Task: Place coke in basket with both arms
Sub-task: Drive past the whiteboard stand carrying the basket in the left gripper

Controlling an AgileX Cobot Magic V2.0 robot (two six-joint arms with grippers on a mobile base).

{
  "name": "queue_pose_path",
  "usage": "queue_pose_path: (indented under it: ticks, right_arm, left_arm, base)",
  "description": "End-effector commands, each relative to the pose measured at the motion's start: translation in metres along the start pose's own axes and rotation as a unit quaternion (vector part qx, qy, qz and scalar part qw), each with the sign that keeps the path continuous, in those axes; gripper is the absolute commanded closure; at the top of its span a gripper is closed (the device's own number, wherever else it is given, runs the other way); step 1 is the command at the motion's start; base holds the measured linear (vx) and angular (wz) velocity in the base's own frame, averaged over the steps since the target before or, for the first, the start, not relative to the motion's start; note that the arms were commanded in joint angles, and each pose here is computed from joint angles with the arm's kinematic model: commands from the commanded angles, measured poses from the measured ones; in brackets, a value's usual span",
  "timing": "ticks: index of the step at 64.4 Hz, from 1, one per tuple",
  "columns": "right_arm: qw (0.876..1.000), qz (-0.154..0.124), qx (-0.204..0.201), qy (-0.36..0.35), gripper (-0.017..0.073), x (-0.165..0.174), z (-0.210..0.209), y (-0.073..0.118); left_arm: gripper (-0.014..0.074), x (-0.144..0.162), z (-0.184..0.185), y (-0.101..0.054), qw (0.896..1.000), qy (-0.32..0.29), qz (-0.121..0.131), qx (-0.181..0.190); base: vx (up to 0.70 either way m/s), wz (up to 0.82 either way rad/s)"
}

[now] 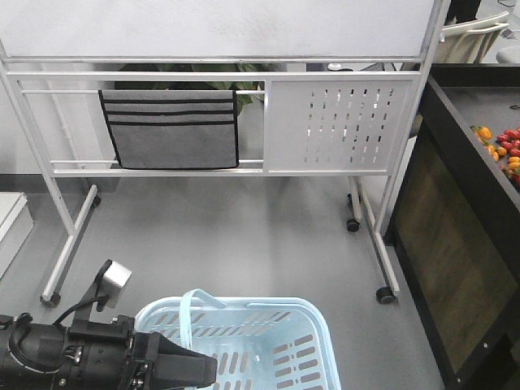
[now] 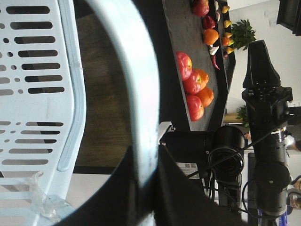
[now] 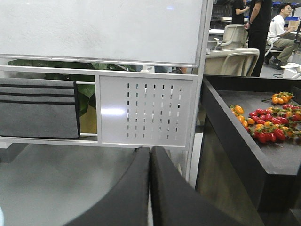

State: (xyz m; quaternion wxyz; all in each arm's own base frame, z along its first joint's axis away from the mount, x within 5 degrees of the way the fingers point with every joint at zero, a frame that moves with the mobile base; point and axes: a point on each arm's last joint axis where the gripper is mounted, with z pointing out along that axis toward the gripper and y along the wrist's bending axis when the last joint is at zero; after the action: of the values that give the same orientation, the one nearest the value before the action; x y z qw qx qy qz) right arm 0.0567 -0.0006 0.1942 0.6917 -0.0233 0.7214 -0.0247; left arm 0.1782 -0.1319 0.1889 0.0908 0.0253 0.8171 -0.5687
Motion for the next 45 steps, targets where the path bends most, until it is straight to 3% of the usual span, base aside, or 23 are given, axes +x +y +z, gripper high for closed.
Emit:
queue_pose_path:
  ticks: [1, 20, 45]
  right_arm:
    - [0.999, -0.005, 0.002, -0.038, 0.0569, -0.0046, -0.0008, 0.0]
    - [0.999, -0.005, 0.002, -0.038, 0.0569, -0.0046, -0.0008, 0.0]
    - [0.999, -0.005, 0.002, -0.038, 0.0569, -0.0046, -0.0008, 0.0]
  left_arm:
    - [0.06, -0.0044, -0.0028, -0.0199, 0.998, -0.021, 0.009, 0.061]
    - [0.06, -0.0044, -0.0028, -0.0199, 0.998, -0.021, 0.009, 0.061]
    - [0.06, -0.0044, -0.0028, -0.0199, 0.998, -0.021, 0.009, 0.061]
  base:
    - [0.18, 0.04]
    - [0.18, 0.13]
    - [0.15, 0.37]
